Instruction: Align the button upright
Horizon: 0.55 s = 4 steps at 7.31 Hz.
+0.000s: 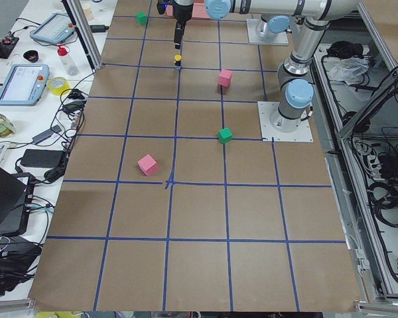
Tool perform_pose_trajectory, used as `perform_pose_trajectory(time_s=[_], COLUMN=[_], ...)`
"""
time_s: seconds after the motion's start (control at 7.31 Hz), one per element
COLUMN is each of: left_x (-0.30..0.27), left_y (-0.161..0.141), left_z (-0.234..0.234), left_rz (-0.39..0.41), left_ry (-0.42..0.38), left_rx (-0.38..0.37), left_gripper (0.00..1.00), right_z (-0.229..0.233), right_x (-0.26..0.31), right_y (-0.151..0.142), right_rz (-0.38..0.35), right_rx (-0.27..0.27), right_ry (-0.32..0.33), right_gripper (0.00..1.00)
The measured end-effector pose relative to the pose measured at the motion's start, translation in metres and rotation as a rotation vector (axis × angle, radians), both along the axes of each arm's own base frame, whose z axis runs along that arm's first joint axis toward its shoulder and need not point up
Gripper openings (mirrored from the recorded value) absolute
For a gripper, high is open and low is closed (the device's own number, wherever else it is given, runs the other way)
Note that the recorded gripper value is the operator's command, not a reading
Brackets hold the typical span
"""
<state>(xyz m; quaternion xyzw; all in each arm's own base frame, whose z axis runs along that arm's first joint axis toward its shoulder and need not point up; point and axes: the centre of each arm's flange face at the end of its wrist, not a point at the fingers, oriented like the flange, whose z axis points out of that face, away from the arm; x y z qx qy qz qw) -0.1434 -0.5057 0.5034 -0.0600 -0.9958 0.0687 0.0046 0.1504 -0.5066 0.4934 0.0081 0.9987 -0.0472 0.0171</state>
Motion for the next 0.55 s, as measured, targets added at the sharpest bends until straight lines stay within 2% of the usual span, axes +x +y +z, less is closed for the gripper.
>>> perform_pose_trajectory(time_s=[0.55], left_x=[0.0006], left_y=[0.0012], left_z=[0.0019], left_rz=[-0.001], left_ry=[-0.003], left_rx=[-0.004], left_gripper=[1.00], right_z=[0.0007], right_x=[0.0005], right_y=[-0.0006], right_rz=[0.000], right_rx=[-0.007], right_ry=[-0.002], right_gripper=[1.00])
